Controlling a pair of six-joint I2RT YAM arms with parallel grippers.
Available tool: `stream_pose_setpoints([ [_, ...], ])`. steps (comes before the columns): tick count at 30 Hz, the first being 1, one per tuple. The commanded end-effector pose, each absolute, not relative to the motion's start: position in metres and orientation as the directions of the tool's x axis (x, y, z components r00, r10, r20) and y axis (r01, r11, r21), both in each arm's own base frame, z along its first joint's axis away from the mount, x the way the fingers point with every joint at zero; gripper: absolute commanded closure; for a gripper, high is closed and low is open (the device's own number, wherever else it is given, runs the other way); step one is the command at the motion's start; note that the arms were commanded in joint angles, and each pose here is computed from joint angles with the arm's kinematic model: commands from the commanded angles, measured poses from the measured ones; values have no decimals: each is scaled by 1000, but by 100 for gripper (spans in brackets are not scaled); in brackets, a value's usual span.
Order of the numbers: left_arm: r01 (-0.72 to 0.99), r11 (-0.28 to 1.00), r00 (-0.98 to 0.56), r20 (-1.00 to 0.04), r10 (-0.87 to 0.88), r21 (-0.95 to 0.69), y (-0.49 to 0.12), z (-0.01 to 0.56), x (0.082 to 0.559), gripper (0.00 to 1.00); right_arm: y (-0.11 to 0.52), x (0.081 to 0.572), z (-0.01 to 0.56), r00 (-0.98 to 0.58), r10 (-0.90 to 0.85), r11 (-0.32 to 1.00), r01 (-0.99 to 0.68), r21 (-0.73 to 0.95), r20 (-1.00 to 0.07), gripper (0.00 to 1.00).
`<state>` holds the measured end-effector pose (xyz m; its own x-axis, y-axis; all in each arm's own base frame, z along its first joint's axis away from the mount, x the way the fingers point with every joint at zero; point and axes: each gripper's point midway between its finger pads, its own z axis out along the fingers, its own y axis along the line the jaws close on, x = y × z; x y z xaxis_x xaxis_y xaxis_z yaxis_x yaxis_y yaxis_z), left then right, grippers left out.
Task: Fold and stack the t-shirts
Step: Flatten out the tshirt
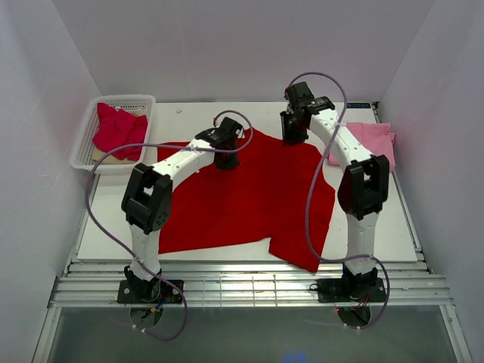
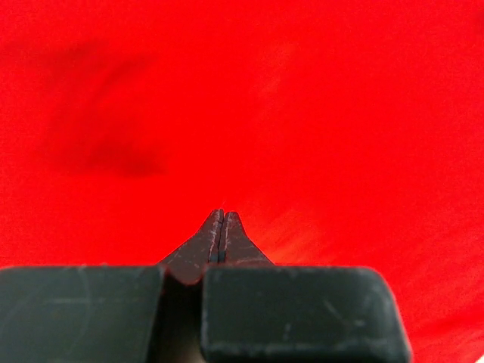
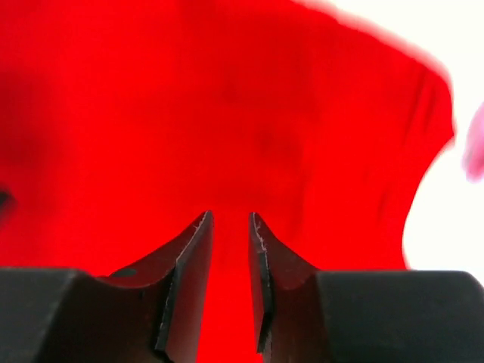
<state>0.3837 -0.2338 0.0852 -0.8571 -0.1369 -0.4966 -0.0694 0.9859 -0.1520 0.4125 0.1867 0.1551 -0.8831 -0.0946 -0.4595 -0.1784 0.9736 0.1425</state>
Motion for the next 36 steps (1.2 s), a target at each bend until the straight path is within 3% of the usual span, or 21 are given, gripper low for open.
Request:
stream_pose_setpoints([
  [1,32,970,-823,-557,-112,-242,-278,113,426,100,183,479,141,-847,-131,978,-196,74,-515,68],
  [3,40,968,-826,-553,-107,-247,-290,105,440,100,192,514,156,-798,-101,965,-223,135,-594,66],
  [6,57,956,-798,-588,-130,-289,-306,121,460,100,201,545,141,-777,-30,938,-238,250,-628,50],
  [9,79,945,-785,-604,-138,-319,-317,121,470,100,208,560,127,-768,25,904,-256,343,-640,42],
  [15,130,920,-779,-612,-135,-369,-338,113,471,94,214,575,103,-750,17,885,-297,359,-661,41],
  [21,153,928,-815,-574,-76,-339,-348,77,456,100,215,584,79,-748,7,884,-306,354,-663,42],
  [27,143,929,-836,-545,-70,-340,-346,62,445,100,207,572,47,-784,-32,899,-294,325,-620,42],
  [29,142,930,-836,-544,-70,-338,-345,61,444,100,203,567,38,-793,-46,906,-289,309,-608,43],
  [31,142,930,-834,-547,-73,-340,-345,63,444,100,199,566,35,-791,-63,912,-293,287,-609,51],
  [36,139,932,-833,-548,-72,-334,-342,63,443,100,193,560,29,-796,-85,917,-297,264,-600,84],
])
